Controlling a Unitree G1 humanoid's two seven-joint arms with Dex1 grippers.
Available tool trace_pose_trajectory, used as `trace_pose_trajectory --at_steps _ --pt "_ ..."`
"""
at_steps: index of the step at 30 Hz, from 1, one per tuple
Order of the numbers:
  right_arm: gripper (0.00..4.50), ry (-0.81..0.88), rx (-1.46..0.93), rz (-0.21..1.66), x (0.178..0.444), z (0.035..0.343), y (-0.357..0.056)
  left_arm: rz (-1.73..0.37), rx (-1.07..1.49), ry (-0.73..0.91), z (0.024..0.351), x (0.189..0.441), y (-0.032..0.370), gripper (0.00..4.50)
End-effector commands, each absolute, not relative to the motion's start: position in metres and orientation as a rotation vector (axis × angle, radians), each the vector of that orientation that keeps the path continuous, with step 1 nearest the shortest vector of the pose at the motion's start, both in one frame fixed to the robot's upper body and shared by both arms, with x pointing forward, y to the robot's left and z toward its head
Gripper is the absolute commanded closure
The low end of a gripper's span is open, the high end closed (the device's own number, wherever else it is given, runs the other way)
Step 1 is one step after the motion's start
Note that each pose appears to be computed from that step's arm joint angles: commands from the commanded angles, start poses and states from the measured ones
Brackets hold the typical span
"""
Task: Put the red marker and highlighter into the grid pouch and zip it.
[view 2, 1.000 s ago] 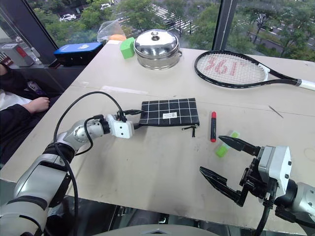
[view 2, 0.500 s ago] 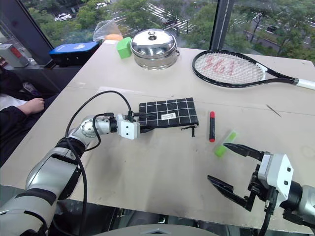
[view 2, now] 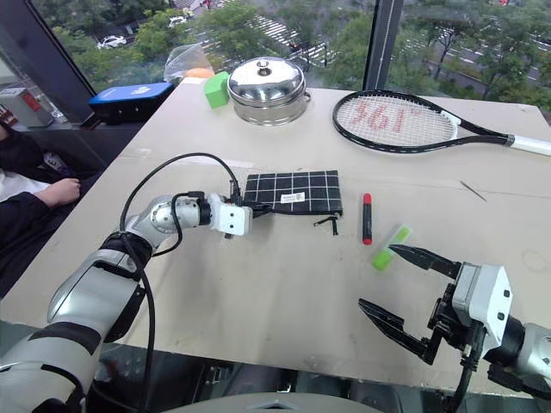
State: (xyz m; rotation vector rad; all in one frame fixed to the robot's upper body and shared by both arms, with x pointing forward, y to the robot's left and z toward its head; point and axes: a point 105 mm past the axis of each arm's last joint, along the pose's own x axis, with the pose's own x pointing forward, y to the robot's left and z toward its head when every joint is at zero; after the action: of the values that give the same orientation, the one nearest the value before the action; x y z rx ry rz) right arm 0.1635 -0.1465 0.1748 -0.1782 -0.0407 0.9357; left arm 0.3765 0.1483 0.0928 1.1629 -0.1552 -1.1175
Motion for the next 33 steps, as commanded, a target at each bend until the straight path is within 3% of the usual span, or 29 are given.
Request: trace_pose_trajectory --at_steps 1,4,10,15,21,33 --pt "0.00 -0.031 -0.185 0.826 0.179 0.171 -0.138 -1.128 0.984 -0.077 0.092 0.376 0.149 4.45" --pt "0.00 0.014 -0.226 0.702 0.206 0.161 -0.129 -1.144 0.816 -0.083 0.108 0.372 0.142 4.45" --pt "0.00 0.243 -0.029 0.600 0.262 0.135 -0.105 -1.176 0.577 -0.047 0.137 0.347 0.127 4.45" --pt "0.00 0.346 0.105 0.441 0.304 0.127 -0.111 -1.204 0.494 -0.004 0.148 0.330 0.119 4.45" --pt "0.00 0.309 0.192 0.440 0.316 0.143 -0.108 -1.210 0.490 0.015 0.149 0.324 0.119 4.45" --pt "0.00 0.288 0.157 0.463 0.305 0.154 -0.116 -1.217 0.521 0.024 0.145 0.324 0.122 4.45"
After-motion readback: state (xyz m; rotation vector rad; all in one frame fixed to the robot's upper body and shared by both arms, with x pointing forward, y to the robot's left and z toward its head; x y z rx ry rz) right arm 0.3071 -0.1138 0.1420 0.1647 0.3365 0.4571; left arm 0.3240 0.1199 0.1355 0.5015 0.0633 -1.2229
